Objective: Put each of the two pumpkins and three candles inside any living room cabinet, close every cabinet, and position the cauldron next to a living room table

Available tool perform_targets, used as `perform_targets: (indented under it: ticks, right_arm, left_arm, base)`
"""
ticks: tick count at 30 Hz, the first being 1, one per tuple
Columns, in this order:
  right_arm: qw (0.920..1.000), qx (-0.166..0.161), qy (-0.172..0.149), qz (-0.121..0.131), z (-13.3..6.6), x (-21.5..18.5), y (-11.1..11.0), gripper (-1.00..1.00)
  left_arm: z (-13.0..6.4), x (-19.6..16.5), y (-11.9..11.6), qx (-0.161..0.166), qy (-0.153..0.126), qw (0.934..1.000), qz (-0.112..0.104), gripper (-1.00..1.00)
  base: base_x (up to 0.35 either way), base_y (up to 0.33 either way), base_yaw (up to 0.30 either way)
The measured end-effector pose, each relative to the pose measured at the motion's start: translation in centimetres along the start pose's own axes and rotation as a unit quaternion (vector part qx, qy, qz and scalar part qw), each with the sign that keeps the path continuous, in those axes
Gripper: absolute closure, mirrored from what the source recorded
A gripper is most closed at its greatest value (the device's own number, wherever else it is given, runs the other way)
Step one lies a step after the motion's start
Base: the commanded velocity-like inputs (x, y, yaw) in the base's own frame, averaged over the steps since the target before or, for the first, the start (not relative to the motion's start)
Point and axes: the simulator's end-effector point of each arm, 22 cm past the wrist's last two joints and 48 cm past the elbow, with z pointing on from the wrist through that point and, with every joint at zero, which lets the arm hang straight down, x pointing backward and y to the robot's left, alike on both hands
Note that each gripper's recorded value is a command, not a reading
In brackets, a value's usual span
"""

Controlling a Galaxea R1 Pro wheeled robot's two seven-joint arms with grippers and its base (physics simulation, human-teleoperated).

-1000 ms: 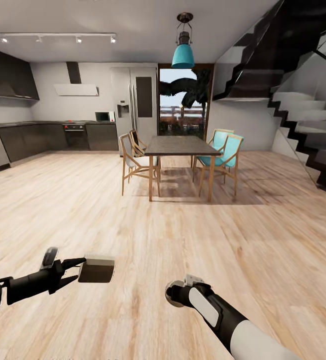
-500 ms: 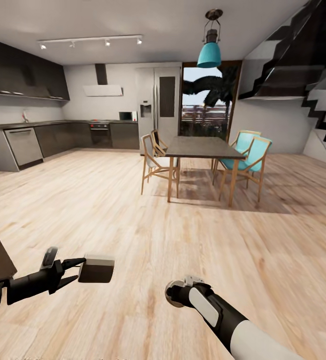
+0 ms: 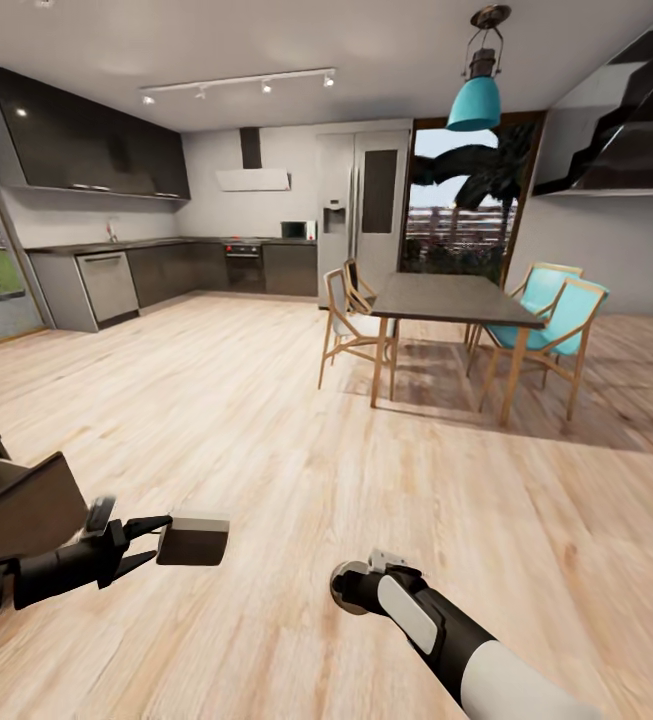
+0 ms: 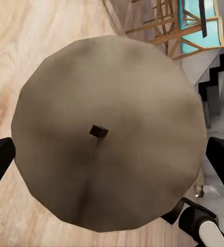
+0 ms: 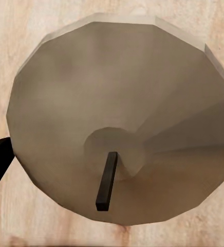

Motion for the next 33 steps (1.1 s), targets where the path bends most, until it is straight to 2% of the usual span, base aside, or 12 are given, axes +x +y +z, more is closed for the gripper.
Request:
perform_targets:
  ticks: [33]
  right_arm:
    - [0.9999,0.003,0.012,0.003,-4.3,-3.5,2.0,1.00]
  left_arm:
    - [-1.3,-2.7,-5.2,-0.008,0.006,0.9999,-0.008,1.00]
  base:
    - [0.000,0.000,0.264]
